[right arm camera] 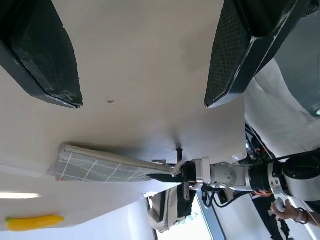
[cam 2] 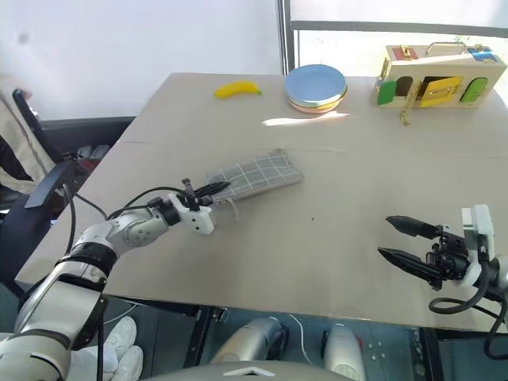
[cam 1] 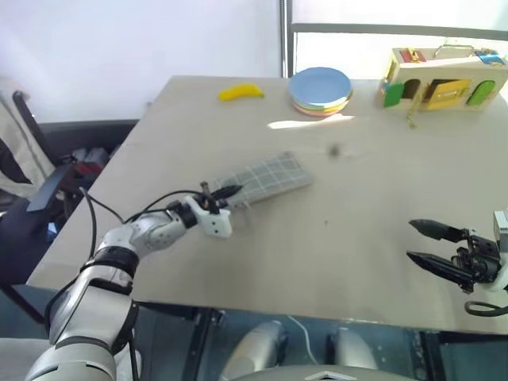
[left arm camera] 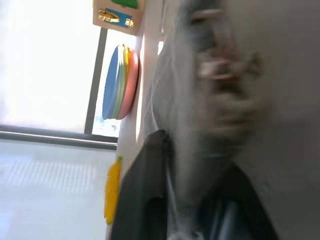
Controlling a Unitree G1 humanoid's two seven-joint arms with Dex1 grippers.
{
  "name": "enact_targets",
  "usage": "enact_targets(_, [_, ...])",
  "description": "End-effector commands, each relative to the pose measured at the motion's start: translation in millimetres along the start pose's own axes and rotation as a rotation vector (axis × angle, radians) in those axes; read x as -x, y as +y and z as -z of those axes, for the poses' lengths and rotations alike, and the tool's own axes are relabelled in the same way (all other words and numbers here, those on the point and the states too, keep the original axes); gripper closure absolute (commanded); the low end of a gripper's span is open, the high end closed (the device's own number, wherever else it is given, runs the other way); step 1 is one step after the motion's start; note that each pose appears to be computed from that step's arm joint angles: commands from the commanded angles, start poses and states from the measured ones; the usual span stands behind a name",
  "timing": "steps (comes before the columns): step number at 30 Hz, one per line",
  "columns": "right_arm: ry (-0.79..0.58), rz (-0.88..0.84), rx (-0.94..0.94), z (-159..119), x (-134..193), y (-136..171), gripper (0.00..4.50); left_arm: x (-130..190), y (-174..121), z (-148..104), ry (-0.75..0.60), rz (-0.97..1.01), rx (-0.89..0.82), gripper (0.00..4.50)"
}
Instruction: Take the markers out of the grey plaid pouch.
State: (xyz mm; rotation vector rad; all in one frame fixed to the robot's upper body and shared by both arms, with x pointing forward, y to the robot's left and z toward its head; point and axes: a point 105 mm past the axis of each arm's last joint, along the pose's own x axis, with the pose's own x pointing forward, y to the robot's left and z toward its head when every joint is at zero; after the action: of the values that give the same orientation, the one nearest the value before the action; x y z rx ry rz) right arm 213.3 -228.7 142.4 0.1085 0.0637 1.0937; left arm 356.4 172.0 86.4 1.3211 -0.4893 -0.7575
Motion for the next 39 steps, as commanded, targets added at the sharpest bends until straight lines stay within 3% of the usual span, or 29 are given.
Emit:
enact_targets(1, [0.0, 0.002, 0.096, -13, -4, 1, 0.54, -7, -25, -9, -0.021, 0.066, 0.09, 4.43])
enact_targets(8, [-0.055, 0.021, 0.233, -42, -53, -2, 0.54, -42, 17, -37, -0.092, -0.137, 0.353, 4.43])
enact_targets(12, [-0.012, 0.064, 0.306, -50, -88, -5, 0.54, -61, 36, -65, -0.154, -0.18, 0.506, 4.43])
enact_targets(15, [0.055, 0.068, 0.382, -48, -114, -3, 0.54, -75, 46, -83, -0.164, -0.202, 0.658, 4.43])
enact_targets(20, [0.013, 0.156, 0.353, -41, -131, -16, 0.54, -87, 56, -110, -0.201, -0.212, 0.855, 4.43])
enact_targets(28, [-0.104, 0.255, 0.278, -47, -143, -31, 0.54, -86, 54, -123, -0.21, -0.172, 0.919, 4.43])
enact_targets(39, [-0.226, 0.208, 0.313, -82, -158, -12, 0.54, -90, 46, -127, -0.197, -0.12, 0.929, 4.43])
